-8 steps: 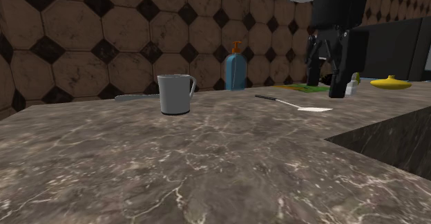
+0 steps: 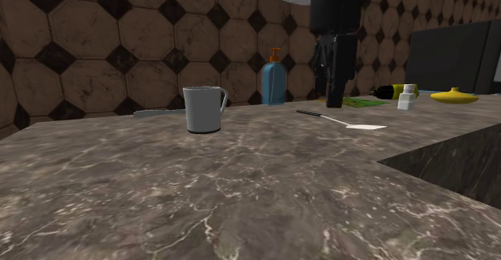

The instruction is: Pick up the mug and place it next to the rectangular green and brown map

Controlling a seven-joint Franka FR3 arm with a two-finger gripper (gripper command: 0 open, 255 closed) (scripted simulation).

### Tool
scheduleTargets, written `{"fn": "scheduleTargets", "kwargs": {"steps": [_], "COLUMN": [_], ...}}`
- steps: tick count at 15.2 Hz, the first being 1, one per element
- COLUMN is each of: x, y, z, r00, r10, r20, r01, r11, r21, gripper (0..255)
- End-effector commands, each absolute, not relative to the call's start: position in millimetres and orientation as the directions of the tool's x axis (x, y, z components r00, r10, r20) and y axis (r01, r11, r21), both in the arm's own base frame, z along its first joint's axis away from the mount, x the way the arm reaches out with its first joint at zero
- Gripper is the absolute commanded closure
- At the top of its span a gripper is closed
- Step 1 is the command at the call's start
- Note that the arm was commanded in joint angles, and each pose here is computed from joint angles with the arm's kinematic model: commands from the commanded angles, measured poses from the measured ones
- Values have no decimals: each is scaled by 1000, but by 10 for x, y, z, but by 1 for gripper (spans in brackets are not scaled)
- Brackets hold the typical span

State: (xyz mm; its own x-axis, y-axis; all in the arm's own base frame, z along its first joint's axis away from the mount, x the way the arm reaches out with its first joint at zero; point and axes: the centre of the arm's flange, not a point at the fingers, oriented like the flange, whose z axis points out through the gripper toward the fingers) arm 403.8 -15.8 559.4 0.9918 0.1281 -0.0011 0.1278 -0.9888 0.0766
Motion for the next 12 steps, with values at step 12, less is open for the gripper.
{"fn": "scheduleTargets", "kwargs": {"steps": [12], "x": [5751], "y": [-419], "z": [5744], "r00": [990], "r10": [141], "r20": [-1], "r01": [141], "r11": [-988], "r21": [69], "gripper": [0]}}
